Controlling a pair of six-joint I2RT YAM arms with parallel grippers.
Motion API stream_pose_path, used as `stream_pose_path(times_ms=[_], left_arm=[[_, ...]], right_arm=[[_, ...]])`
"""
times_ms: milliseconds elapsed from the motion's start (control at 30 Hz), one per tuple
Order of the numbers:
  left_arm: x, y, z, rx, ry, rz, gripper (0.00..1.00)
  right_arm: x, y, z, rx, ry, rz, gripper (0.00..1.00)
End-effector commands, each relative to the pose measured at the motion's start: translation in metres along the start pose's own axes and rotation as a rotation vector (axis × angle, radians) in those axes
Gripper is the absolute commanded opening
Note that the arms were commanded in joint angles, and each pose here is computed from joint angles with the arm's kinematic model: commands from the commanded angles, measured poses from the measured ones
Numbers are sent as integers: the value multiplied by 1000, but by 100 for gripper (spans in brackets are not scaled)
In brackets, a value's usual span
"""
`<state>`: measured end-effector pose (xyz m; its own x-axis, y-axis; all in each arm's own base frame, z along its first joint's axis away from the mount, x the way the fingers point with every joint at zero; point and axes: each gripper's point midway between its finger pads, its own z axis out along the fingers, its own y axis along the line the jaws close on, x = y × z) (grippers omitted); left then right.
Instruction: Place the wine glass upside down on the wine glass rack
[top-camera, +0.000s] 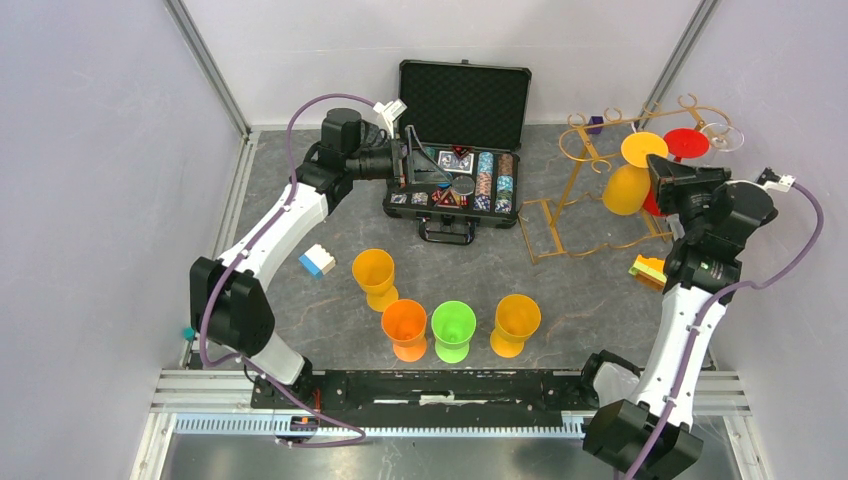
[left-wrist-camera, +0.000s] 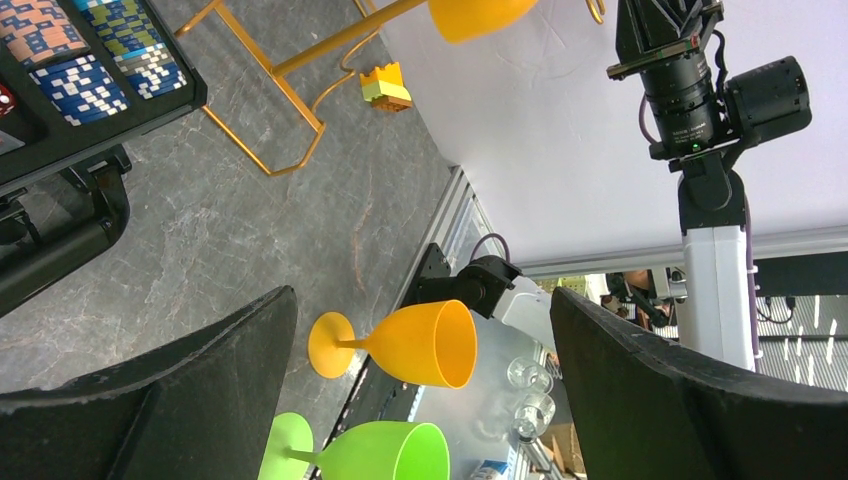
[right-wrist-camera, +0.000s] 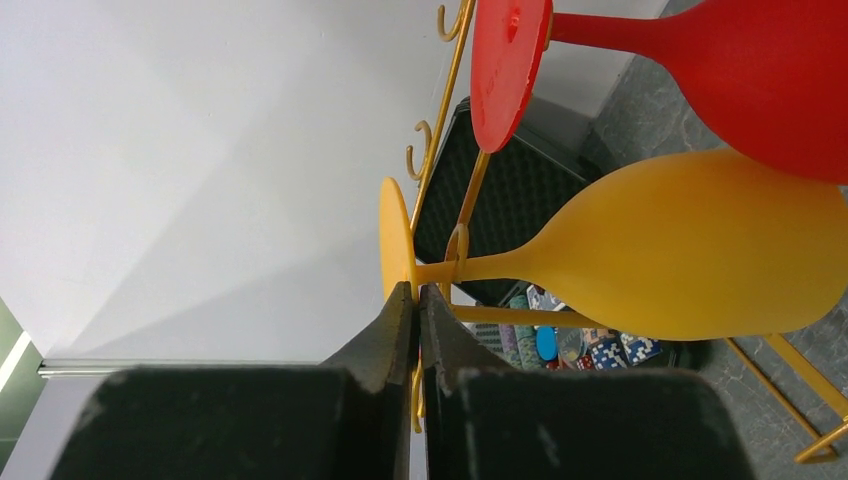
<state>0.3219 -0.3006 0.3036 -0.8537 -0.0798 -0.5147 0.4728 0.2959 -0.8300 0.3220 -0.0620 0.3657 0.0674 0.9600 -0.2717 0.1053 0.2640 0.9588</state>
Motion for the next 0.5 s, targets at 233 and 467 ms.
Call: stream_pose_path(times_ms=[233,467], left_arm=[[-4,-18,-13,16,-28,75,100],[-4,-17,-12,15,-28,73,100]], right_arm=[[-3,8,2,-54,-51,-12,29],[3,2,-3,-31,-31,-26,45]])
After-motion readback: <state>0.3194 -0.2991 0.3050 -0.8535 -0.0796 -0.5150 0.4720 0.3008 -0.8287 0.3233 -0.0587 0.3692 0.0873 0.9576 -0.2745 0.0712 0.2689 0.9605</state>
